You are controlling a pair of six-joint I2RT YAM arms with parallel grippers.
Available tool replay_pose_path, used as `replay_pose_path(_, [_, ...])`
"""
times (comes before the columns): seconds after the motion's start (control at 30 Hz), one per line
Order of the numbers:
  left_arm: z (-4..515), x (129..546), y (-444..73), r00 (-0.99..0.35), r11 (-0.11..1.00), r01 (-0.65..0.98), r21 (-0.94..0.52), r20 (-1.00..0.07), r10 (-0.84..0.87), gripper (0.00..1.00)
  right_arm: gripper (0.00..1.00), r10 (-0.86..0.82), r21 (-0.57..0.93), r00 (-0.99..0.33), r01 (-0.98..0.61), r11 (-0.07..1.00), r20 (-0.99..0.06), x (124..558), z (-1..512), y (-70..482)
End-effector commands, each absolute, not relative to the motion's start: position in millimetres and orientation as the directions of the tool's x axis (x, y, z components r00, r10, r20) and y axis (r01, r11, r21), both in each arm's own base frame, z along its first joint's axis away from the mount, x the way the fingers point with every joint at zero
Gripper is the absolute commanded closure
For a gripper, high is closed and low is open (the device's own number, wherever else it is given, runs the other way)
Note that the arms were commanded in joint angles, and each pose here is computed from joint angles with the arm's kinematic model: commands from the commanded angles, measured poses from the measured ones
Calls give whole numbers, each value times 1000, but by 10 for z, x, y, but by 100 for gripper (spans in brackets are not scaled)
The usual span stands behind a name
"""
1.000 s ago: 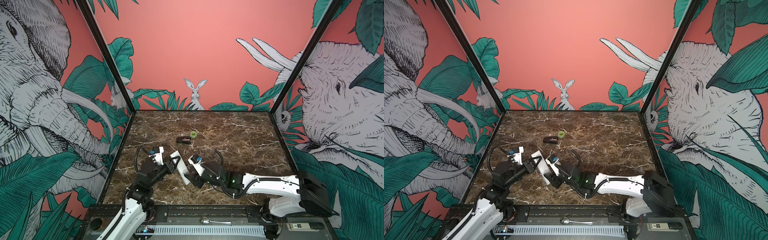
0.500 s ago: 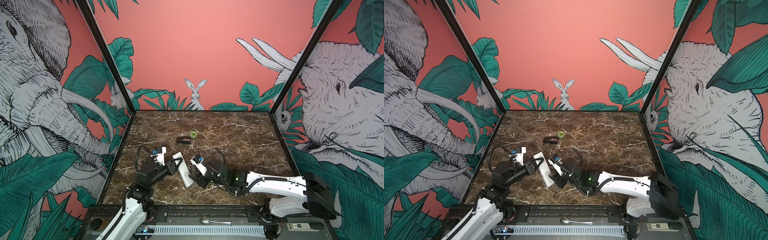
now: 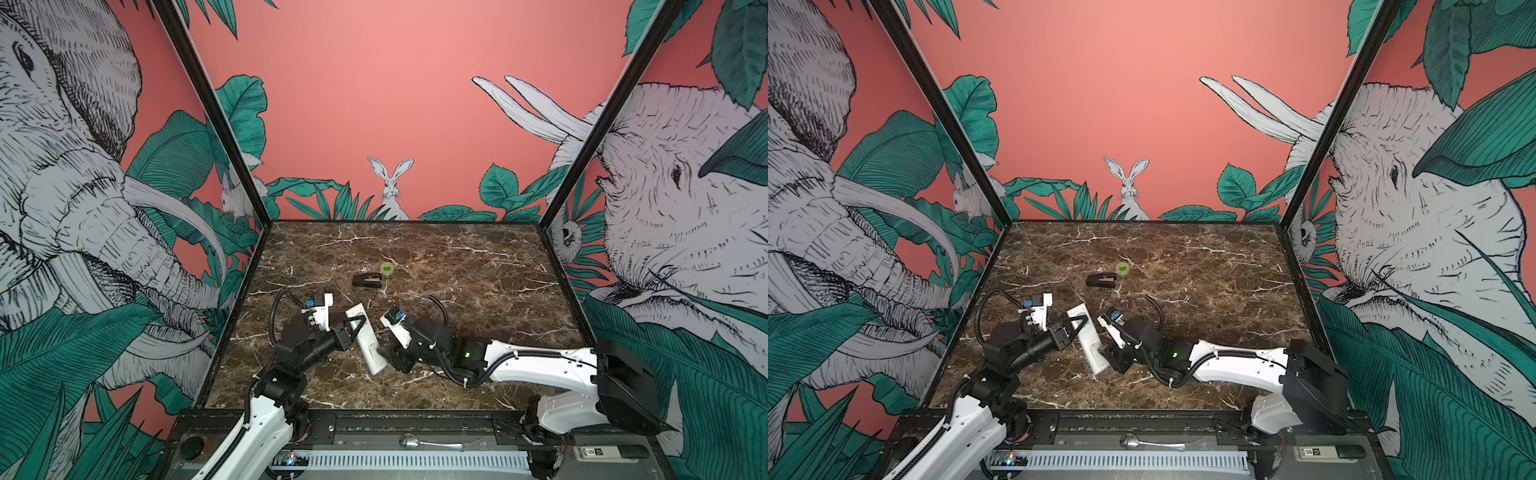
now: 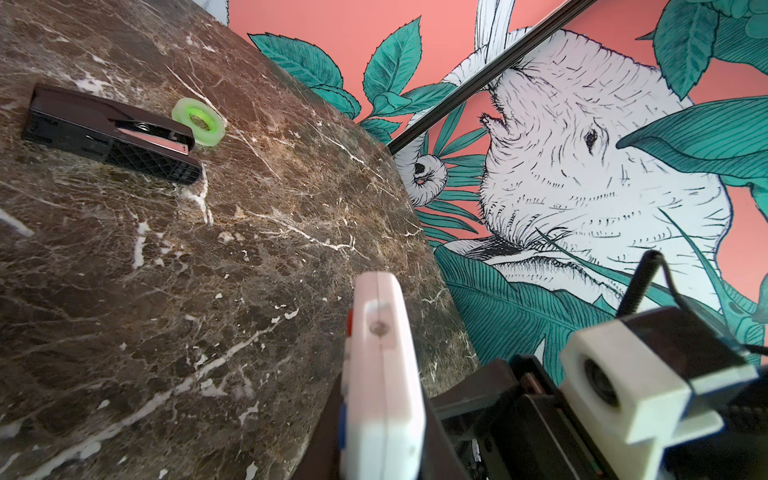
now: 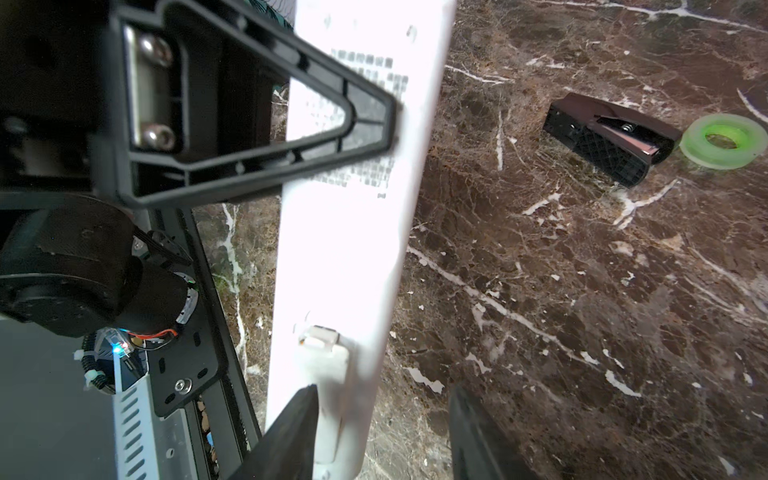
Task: Load the batteries into the remote control
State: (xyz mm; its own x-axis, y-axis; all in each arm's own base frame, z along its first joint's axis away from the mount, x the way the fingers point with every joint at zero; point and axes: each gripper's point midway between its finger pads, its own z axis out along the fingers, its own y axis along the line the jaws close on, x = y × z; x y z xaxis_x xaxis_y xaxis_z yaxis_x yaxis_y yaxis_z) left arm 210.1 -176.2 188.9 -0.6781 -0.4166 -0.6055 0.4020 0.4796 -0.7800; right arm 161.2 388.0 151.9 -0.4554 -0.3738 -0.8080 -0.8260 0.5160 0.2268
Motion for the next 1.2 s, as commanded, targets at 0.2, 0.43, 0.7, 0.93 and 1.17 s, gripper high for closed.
replay_pose_path(0.2, [2175,2105,-1763,-631,460,467,-755,-649,-426,100,47,-328,249,-450,-827,504,-831,1672,1659,4009])
replay_pose_path(0.43, [2173,2105,-1764,-632,460,467,-756,-649,-425,100,47,-370,232,-474,-810,538,-799,1715,1525,3996])
replay_pose_path(0.7, [2173,2101,-1767,-631,456,470,-756,-649,-425,100,48,-396,233,-515,-784,575,-760,1773,1378,3961])
replay_pose_path(0.93, [2160,2101,-1765,-632,459,468,-756,-649,-424,100,48,-407,241,-542,-770,590,-736,1800,1296,3966])
replay_pose_path(1.17, [2062,2135,-1710,-631,506,432,-746,-651,-422,100,45,-393,251,-528,-782,570,-753,1777,1465,3979])
